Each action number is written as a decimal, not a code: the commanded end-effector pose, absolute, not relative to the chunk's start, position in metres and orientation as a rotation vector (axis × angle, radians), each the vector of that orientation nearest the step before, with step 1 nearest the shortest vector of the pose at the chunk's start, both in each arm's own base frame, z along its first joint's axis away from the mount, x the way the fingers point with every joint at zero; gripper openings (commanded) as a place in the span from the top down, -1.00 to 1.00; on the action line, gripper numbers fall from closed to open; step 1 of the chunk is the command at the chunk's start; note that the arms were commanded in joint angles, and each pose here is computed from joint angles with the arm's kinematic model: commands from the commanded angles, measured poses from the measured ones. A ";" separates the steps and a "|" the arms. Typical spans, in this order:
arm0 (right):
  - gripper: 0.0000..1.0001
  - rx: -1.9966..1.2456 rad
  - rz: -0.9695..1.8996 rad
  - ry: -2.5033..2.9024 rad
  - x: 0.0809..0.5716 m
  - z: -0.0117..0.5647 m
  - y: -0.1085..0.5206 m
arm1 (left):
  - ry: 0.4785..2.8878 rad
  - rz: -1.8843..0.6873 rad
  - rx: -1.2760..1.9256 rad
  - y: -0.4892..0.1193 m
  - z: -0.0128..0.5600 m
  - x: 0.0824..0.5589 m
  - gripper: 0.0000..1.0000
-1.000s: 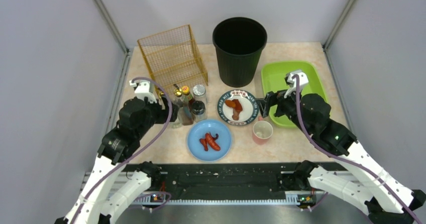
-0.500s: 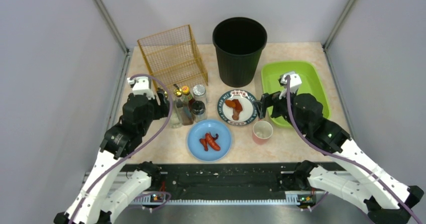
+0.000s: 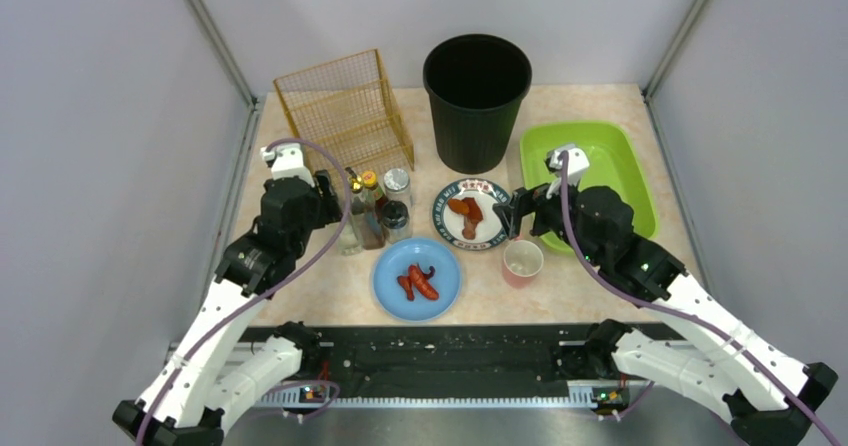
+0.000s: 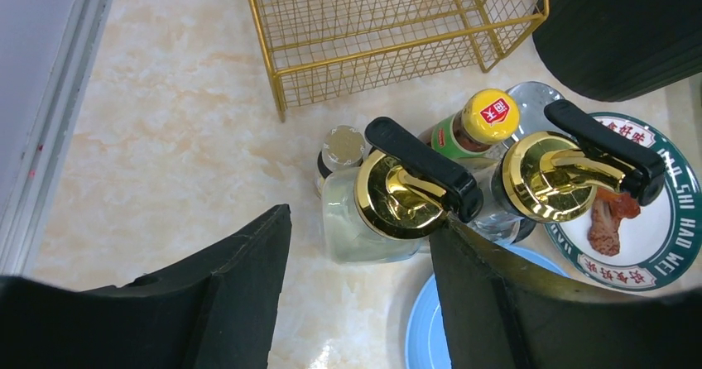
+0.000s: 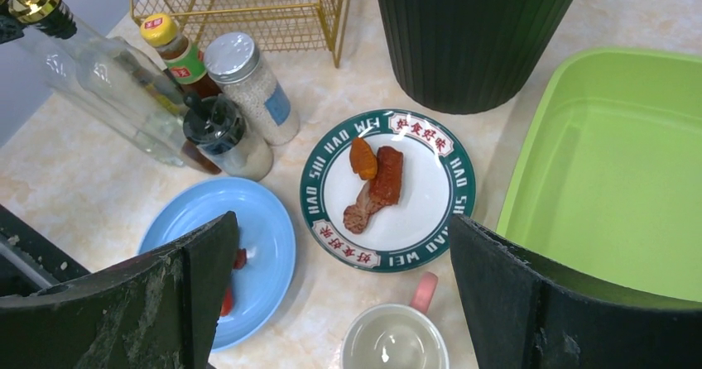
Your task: Clear the kitchen counter
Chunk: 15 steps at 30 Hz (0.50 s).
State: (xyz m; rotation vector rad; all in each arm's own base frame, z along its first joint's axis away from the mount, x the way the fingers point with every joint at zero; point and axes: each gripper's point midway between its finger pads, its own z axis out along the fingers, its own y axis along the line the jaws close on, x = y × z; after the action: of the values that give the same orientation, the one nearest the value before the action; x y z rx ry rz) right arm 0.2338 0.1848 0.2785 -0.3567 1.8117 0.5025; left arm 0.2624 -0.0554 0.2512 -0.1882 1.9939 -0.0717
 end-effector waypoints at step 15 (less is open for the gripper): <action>-0.91 -0.343 0.587 1.732 0.227 0.294 0.190 | 1.872 -0.070 -0.292 -0.062 0.253 0.290 -0.19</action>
State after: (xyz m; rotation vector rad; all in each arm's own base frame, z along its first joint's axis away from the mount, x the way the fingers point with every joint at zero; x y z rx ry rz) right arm 0.2286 0.1874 0.2773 -0.3631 1.7917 0.5442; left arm 0.2791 -0.0601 0.2379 -0.2464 1.9559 -0.0614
